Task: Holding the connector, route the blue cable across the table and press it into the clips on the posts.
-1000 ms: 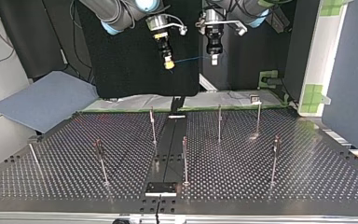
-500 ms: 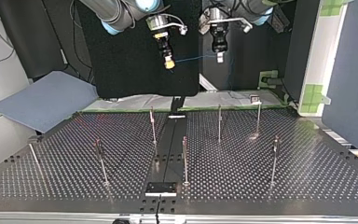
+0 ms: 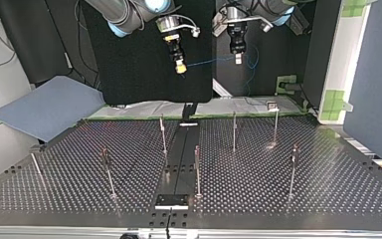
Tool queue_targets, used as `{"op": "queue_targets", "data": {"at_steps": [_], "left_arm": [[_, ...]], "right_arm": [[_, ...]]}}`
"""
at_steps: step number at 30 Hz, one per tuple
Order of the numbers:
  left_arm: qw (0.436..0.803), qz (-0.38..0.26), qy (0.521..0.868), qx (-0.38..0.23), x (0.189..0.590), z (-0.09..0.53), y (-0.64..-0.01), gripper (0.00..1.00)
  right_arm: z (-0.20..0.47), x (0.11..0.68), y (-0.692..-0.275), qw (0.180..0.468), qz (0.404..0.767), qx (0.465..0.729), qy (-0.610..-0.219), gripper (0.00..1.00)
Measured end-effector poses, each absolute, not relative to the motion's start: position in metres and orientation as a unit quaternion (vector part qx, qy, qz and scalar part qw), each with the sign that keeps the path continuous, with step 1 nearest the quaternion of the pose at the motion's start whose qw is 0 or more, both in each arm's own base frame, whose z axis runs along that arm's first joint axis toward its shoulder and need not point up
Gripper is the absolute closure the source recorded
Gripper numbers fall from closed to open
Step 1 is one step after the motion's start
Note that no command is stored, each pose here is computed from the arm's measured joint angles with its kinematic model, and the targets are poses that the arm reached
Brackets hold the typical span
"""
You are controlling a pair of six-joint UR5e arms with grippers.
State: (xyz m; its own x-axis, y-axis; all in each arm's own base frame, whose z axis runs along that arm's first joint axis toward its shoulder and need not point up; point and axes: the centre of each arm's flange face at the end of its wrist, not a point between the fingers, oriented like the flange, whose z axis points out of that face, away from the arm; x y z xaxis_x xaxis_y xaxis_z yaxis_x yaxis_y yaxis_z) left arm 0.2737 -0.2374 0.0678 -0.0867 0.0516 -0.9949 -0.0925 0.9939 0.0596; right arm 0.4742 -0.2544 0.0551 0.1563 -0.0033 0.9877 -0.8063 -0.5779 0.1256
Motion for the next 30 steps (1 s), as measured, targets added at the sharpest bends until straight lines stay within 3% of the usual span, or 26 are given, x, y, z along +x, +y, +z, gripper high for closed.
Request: {"op": "queue_targets", "data": {"at_steps": [12, 20, 30], "left_arm": [[0.689, 0.041, 0.723, -0.012, 0.279, 0.082, -0.242, 0.99], [0.698, 0.058, 0.712, -0.052, 0.291, 0.11, -0.231, 0.99], [0.718, 0.079, 0.685, -0.098, 0.317, 0.162, -0.223, 0.99]], "right_arm": [[0.065, 0.483, -0.261, 0.35, 0.578, 0.666, -0.317, 1.0], [0.123, 0.508, -0.276, 0.331, 0.617, 0.63, -0.335, 1.0], [0.204, 0.533, -0.29, 0.303, 0.667, 0.606, -0.309, 1.0]]}}
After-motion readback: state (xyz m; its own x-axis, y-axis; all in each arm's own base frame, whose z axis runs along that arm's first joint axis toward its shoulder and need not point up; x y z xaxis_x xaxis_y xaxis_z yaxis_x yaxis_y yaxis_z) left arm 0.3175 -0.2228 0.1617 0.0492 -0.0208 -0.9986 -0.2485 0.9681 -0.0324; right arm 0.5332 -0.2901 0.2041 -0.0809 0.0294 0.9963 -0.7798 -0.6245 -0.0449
